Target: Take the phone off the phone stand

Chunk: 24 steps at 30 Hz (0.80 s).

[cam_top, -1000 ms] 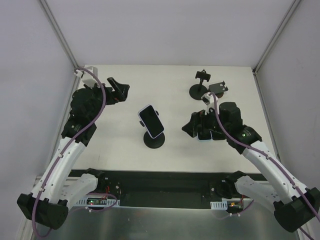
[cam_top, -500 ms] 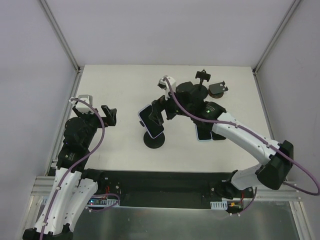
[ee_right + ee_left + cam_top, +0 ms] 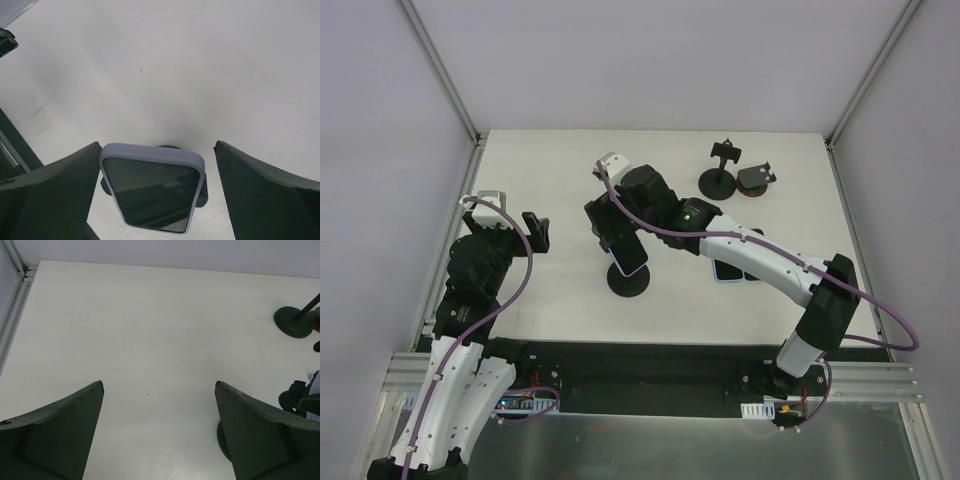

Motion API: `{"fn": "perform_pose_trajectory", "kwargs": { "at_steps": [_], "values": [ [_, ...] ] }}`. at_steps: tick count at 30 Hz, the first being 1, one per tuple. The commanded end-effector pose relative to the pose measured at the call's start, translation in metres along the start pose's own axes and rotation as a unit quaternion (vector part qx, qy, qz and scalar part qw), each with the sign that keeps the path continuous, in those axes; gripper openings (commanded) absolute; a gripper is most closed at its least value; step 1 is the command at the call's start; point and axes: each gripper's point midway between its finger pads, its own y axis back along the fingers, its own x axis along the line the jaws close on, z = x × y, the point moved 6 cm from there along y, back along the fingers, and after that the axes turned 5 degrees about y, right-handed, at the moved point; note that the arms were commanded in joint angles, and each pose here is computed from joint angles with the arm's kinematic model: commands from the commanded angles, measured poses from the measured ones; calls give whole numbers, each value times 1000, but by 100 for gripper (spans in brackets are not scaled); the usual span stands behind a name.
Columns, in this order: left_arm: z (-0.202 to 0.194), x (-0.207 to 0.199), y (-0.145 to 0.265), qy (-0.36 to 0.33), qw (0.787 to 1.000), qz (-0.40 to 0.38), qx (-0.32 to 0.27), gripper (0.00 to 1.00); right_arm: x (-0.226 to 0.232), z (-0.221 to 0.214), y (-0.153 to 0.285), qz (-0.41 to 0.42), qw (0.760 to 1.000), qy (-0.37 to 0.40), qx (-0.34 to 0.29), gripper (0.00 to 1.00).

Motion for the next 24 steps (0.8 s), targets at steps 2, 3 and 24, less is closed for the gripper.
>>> {"fn": "perform_pose_trajectory", "kwargs": {
  "at_steps": [2, 3, 24],
  "values": [
    [3, -3, -1, 6, 1000, -15, -1, 92, -6, 7, 1, -62, 998, 14, -3, 96],
    [3, -3, -1, 7, 1000, -15, -1, 92, -5, 5, 1, -60, 998, 14, -1, 96],
    [-23, -50, -11, -3, 967, -241, 78, 97, 4, -13, 20, -84, 995, 48, 3, 25]
  ]
}}
